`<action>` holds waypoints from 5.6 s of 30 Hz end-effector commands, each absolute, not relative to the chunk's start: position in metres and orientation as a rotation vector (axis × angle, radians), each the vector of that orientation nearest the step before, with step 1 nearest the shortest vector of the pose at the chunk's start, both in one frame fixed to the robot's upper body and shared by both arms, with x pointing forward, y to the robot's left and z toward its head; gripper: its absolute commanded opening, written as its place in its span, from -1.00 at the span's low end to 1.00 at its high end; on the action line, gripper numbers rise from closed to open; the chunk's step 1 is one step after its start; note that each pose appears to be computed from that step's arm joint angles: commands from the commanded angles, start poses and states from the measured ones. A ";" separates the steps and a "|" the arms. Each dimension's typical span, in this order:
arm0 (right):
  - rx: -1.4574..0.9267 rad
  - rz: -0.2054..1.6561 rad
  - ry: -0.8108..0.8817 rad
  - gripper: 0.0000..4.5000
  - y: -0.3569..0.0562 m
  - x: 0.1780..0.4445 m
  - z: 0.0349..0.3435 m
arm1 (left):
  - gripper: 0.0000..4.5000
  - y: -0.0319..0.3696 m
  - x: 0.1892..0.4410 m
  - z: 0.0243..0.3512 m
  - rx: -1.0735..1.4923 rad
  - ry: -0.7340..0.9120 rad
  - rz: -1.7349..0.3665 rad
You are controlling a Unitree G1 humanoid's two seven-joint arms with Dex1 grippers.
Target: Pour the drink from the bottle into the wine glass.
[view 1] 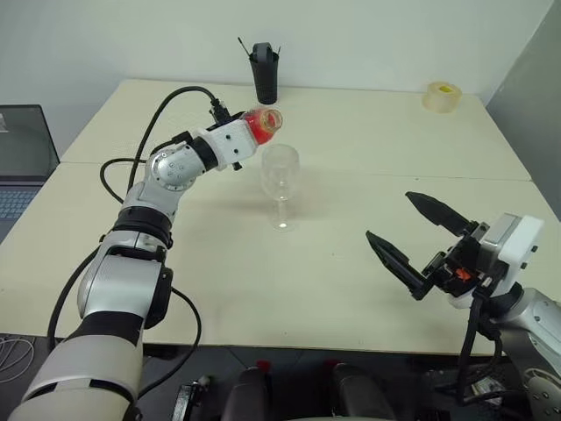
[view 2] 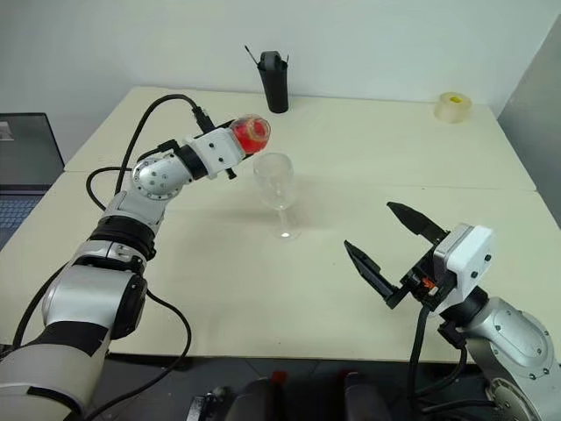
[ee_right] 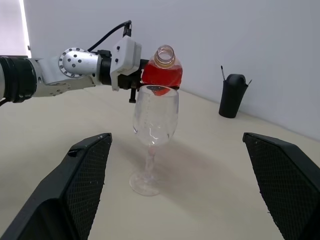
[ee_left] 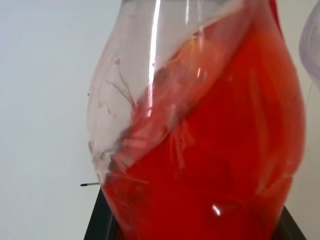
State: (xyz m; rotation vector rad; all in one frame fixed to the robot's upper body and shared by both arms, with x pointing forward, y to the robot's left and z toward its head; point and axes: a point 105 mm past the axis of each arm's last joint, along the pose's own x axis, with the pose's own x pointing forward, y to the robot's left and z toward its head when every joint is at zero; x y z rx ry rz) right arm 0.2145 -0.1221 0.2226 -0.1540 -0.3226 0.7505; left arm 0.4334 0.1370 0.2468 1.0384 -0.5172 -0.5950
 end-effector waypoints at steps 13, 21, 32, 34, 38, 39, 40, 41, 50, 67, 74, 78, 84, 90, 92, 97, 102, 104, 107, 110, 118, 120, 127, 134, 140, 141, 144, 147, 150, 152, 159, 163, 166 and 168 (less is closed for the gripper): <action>-0.200 0.795 -0.377 1.00 -0.111 0.207 0.231 | -0.43 0.145 0.428 0.278 1.193 -0.653 -0.485; -0.207 0.803 -0.369 1.00 -0.111 0.208 0.230 | -0.43 0.147 0.430 0.274 1.331 -0.667 -0.451; -0.207 0.807 -0.364 1.00 -0.110 0.209 0.229 | -0.43 0.147 0.429 0.286 1.403 -0.738 -0.381; -0.206 0.806 -0.363 1.00 -0.110 0.209 0.229 | -0.43 0.149 0.429 0.289 1.406 -0.742 -0.366; -0.204 0.804 -0.359 1.00 -0.110 0.210 0.229 | -0.43 0.150 0.429 0.292 1.410 -0.751 -0.348; -0.204 0.804 -0.359 1.00 -0.110 0.210 0.229 | -0.43 0.150 0.429 0.292 1.417 -0.754 -0.347; -0.204 0.804 -0.359 1.00 -0.111 0.210 0.229 | -0.43 0.150 0.429 0.292 1.420 -0.755 -0.346; -0.205 0.804 -0.359 1.00 -0.111 0.211 0.229 | -0.43 0.150 0.429 0.293 1.424 -0.757 -0.345; -0.215 0.805 -0.351 1.00 -0.111 0.211 0.228 | -0.43 0.151 0.429 0.293 1.468 -0.768 -0.330; -0.212 0.819 -0.340 1.00 -0.110 0.212 0.226 | -0.43 0.162 0.430 0.298 1.571 -0.758 -0.303; -0.216 0.817 -0.338 1.00 -0.111 0.214 0.225 | -0.43 0.165 0.431 0.297 1.596 -0.756 -0.298; -0.215 0.820 -0.339 1.00 -0.110 0.214 0.225 | -0.43 0.168 0.431 0.298 1.606 -0.754 -0.287; -0.220 0.816 -0.342 1.00 -0.111 0.216 0.225 | -0.43 0.170 0.431 0.297 1.617 -0.747 -0.281; -0.224 0.814 -0.343 1.00 -0.111 0.216 0.225 | -0.43 0.171 0.431 0.296 1.624 -0.742 -0.282; -0.223 0.816 -0.342 1.00 -0.110 0.217 0.225 | -0.43 0.171 0.431 0.296 1.625 -0.741 -0.281; -0.222 0.816 -0.339 1.00 -0.110 0.217 0.224 | -0.43 0.172 0.432 0.295 1.626 -0.737 -0.282; -0.222 0.816 -0.342 1.00 -0.109 0.217 0.225 | -0.43 0.171 0.432 0.295 1.626 -0.736 -0.283; -0.222 0.817 -0.344 1.00 -0.109 0.217 0.225 | -0.43 0.171 0.432 0.295 1.620 -0.735 -0.283; -0.218 0.819 -0.358 1.00 -0.108 0.217 0.229 | -0.43 0.172 0.432 0.296 1.549 -0.723 -0.277; -0.219 0.829 -0.377 1.00 -0.106 0.217 0.234 | -0.43 0.167 0.434 0.293 1.388 -0.684 -0.326; -0.211 0.870 -0.402 1.00 -0.101 0.218 0.243 | -0.45 0.165 0.432 0.277 1.017 -0.558 -0.500; -0.214 0.892 -0.408 1.00 -0.098 0.219 0.247 | -0.45 0.173 0.432 0.273 0.913 -0.523 -0.506; -0.099 0.999 -0.218 1.00 -0.072 0.255 0.262 | -0.45 0.247 0.434 0.238 0.380 -0.290 -0.308; -0.087 1.158 -0.033 1.00 -0.031 0.261 0.259 | -0.45 0.282 0.408 0.191 0.192 -0.166 -0.119; -0.088 1.196 0.076 1.00 -0.020 0.262 0.255 | -0.45 0.294 0.392 0.168 0.097 -0.126 -0.001; -0.090 1.197 0.080 1.00 -0.020 0.263 0.255 | -0.45 0.296 0.391 0.164 0.082 -0.117 0.013; -0.106 1.205 0.090 1.00 -0.019 0.263 0.254 | -0.02 0.300 0.387 0.150 0.057 -0.086 0.047; -0.116 1.207 0.091 1.00 -0.018 0.264 0.255 | 0.45 0.302 0.384 0.139 0.050 -0.066 0.061; -0.122 1.209 0.089 1.00 -0.017 0.265 0.255 | 0.85 0.303 0.383 0.138 0.052 -0.062 0.063; -0.123 1.210 0.085 1.00 -0.017 0.265 0.256 | 0.99 0.303 0.382 0.141 0.057 -0.067 0.063; -0.134 1.200 0.065 1.00 -0.017 0.269 0.257 | 0.99 0.308 0.375 0.149 0.064 -0.073 0.068; -0.138 1.203 0.054 1.00 -0.017 0.269 0.257 | 0.99 0.311 0.367 0.152 0.072 -0.073 0.067; -0.142 1.205 0.047 1.00 -0.018 0.269 0.257 | 0.99 0.313 0.355 0.161 0.054 -0.096 0.052; -0.143 1.206 0.044 1.00 -0.018 0.270 0.257 | 0.99 0.315 0.348 0.166 0.028 -0.114 0.049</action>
